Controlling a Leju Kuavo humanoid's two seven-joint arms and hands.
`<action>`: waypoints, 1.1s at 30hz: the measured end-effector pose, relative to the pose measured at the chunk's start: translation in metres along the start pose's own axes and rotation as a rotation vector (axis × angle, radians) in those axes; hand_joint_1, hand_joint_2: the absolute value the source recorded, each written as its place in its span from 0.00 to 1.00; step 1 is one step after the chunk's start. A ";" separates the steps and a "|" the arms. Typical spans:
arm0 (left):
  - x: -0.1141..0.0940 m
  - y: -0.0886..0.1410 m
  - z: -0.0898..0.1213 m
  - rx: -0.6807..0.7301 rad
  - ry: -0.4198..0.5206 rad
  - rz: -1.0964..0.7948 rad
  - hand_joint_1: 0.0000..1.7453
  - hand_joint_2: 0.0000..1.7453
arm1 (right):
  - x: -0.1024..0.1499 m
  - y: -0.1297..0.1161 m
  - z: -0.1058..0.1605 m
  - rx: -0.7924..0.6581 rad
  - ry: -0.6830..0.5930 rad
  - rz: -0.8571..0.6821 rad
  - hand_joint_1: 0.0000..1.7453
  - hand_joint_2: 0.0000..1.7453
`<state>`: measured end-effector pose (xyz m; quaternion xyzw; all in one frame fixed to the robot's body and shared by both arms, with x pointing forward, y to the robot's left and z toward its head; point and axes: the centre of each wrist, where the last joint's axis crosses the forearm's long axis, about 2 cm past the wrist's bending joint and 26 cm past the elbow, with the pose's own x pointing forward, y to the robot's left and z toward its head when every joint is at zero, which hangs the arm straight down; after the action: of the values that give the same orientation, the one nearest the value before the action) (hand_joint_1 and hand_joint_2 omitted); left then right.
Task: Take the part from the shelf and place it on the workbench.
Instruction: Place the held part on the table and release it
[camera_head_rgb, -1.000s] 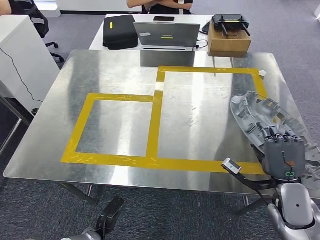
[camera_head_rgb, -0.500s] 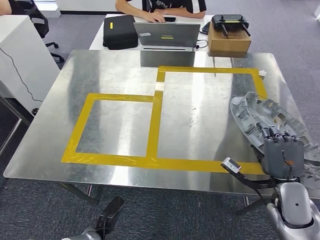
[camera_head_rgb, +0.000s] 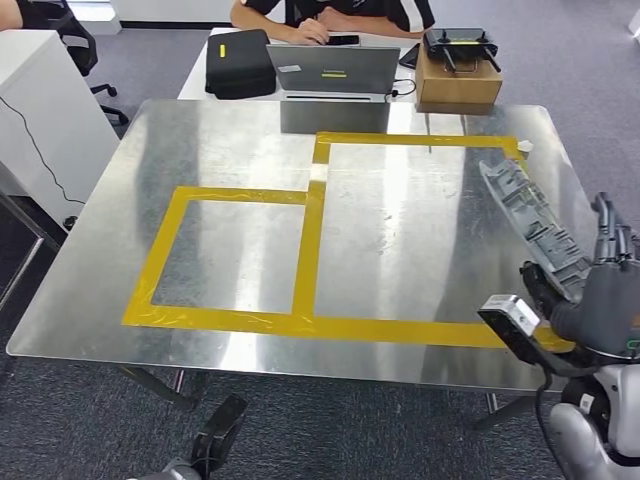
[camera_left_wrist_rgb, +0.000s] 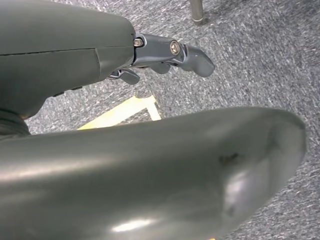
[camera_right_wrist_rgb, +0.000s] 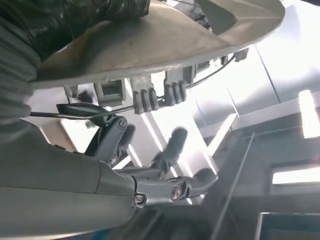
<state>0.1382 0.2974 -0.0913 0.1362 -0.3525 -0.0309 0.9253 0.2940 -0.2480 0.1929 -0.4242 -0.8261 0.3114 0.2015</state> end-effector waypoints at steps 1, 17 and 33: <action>-0.001 0.000 0.000 0.000 0.001 0.000 0.00 0.00 | -0.001 -0.005 -0.004 -0.018 0.008 -0.025 0.00 1.00; 0.000 -0.002 0.001 -0.016 -0.004 -0.026 0.00 0.00 | 0.006 -0.029 -0.026 -0.172 -0.049 -0.081 0.00 1.00; -0.001 -0.009 0.003 -0.026 0.001 -0.006 0.00 0.00 | 0.022 0.040 0.040 0.195 0.312 -0.772 0.00 1.00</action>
<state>0.1361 0.2882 -0.0919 0.1253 -0.3512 -0.0381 0.9271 0.2810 -0.2256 0.1376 -0.1047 -0.8506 0.2217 0.4652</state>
